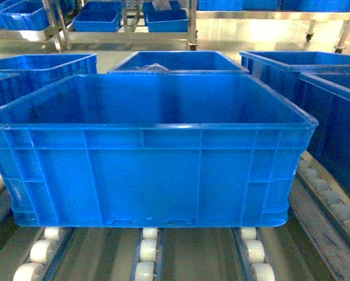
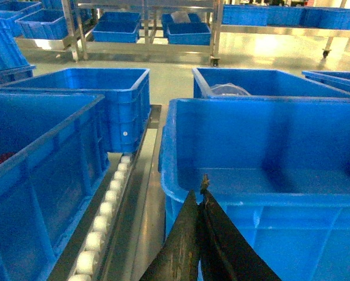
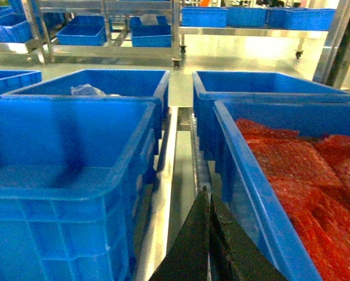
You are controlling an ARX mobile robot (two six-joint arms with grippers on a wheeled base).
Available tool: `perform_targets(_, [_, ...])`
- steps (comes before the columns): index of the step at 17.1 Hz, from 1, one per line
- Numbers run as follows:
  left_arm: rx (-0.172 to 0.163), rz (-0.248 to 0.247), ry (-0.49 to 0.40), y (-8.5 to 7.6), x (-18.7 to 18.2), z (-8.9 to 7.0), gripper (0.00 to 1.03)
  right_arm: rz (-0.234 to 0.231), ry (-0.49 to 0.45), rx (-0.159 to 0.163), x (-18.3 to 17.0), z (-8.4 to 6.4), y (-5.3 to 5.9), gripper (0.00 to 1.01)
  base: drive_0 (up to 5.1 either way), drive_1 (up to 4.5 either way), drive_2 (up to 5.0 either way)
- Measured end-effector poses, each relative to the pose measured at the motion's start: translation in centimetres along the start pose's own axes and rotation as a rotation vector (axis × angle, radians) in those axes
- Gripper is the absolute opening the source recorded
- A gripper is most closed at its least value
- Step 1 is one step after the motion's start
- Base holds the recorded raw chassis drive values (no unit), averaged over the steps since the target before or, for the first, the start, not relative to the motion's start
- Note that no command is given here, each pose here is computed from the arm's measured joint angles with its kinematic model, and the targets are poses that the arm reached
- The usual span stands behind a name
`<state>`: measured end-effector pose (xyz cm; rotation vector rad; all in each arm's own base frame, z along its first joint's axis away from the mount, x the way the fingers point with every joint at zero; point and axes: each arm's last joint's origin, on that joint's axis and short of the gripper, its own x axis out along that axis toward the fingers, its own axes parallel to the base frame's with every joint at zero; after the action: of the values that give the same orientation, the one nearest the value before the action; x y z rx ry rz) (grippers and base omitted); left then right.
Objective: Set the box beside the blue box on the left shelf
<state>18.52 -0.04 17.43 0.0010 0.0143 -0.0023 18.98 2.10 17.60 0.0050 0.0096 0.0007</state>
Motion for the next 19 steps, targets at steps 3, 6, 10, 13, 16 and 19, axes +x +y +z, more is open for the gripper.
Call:
perform_targets(3, [0.0,0.001,-0.004,0.0,-0.8,-0.2,0.02,-0.008,0.006,-0.001,-0.9,-0.3,-0.4,0.02,0.0,0.0,0.0])
perform_targets(6, [0.0,0.003,-0.002,0.0,-1.6,-1.1,0.02,-0.005,-0.027,0.003,-1.7,-0.8,-0.8,0.02,0.0,0.0,0.0])
perform_targets(10, [0.0,0.002,-0.009,0.0,-3.6,-1.0,0.02,-0.01,-0.009,0.001,-3.8,-1.1,-2.2,0.02,0.0,0.0,0.0])
perform_targets(13, [0.0,0.003,-0.014,0.0,-4.8,-0.8,0.02,0.0,-0.006,0.001,-5.1,-1.0,-2.1,0.02,0.0,0.0,0.0])
perform_targets(16, [0.0,0.002,-0.021,0.0,-5.5,-0.6,0.02,0.0,-0.014,0.001,-5.8,-0.8,-2.1,0.02,0.0,0.0,0.0])
perform_targets(19, [0.0,0.002,-0.022,0.0,-5.7,-0.5,0.02,0.0,-0.016,0.001,-6.1,-0.7,-2.1,0.02,0.0,0.0,0.0])
